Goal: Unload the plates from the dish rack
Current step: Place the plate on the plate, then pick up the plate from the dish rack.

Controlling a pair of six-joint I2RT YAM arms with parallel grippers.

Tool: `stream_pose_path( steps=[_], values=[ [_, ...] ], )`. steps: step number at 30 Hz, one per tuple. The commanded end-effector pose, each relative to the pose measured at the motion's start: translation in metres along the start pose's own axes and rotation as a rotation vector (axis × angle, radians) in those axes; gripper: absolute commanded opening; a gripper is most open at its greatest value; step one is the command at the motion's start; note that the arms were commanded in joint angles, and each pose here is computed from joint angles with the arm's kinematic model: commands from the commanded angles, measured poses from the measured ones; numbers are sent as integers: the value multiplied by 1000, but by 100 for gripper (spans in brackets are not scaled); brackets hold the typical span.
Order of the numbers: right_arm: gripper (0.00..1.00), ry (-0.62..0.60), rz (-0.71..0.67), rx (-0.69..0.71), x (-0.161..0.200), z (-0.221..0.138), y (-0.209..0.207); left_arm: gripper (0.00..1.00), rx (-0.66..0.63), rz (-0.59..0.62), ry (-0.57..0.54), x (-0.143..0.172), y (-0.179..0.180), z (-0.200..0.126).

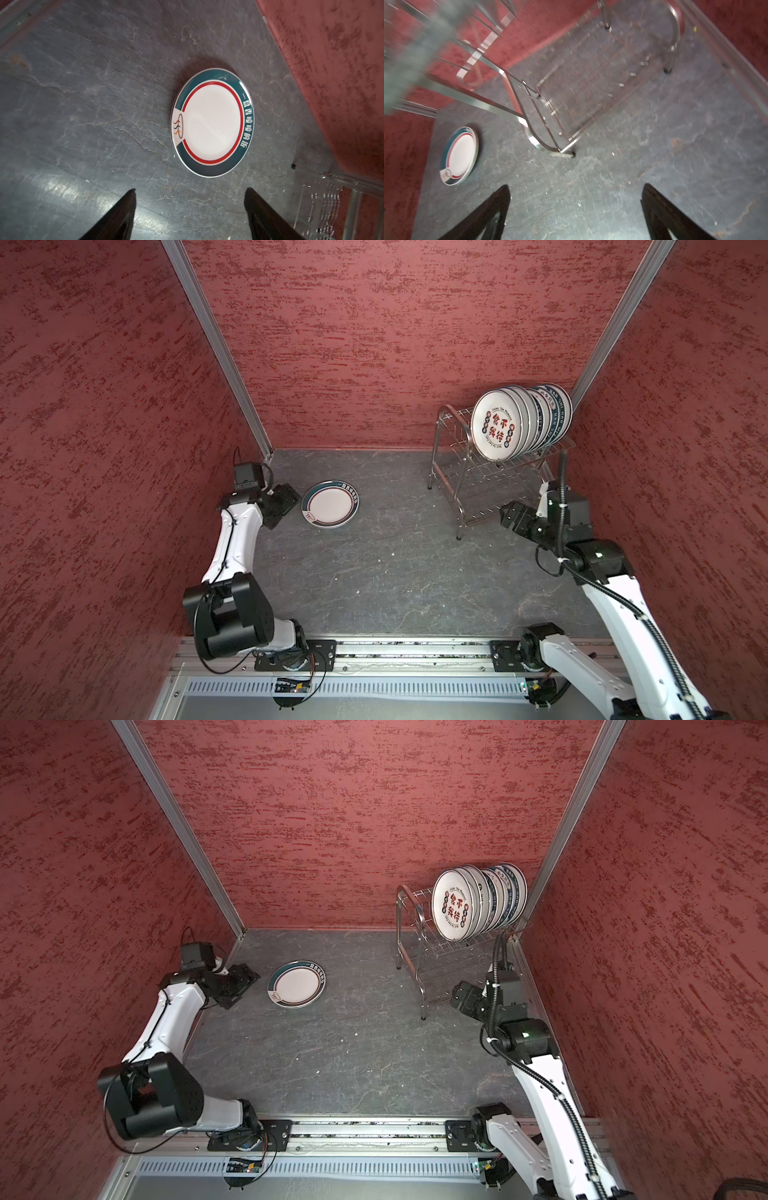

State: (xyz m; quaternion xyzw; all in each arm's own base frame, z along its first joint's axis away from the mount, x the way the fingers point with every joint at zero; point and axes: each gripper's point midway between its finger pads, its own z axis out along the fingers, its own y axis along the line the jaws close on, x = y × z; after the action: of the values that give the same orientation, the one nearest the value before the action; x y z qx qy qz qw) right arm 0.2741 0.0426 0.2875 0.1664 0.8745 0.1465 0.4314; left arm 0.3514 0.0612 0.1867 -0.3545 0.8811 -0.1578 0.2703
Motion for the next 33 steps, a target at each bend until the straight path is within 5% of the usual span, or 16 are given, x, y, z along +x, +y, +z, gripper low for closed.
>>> stream_pose_path(
  steps=[1, 8, 14, 33],
  values=[
    [99, -72, -131, -67, -33, -30, 25, 85, 8, 7, 3, 8, 5, -17],
    [99, -256, -234, -204, -115, -74, 83, 96, 49, 3, -39, 5, 1, -48],
    [99, -270, -267, -272, -157, -71, 121, 99, 57, -2, -49, 9, 5, -61],
    [99, -193, -273, -311, -186, -19, 152, 100, 74, -44, -15, 35, 16, -62]
  ],
)
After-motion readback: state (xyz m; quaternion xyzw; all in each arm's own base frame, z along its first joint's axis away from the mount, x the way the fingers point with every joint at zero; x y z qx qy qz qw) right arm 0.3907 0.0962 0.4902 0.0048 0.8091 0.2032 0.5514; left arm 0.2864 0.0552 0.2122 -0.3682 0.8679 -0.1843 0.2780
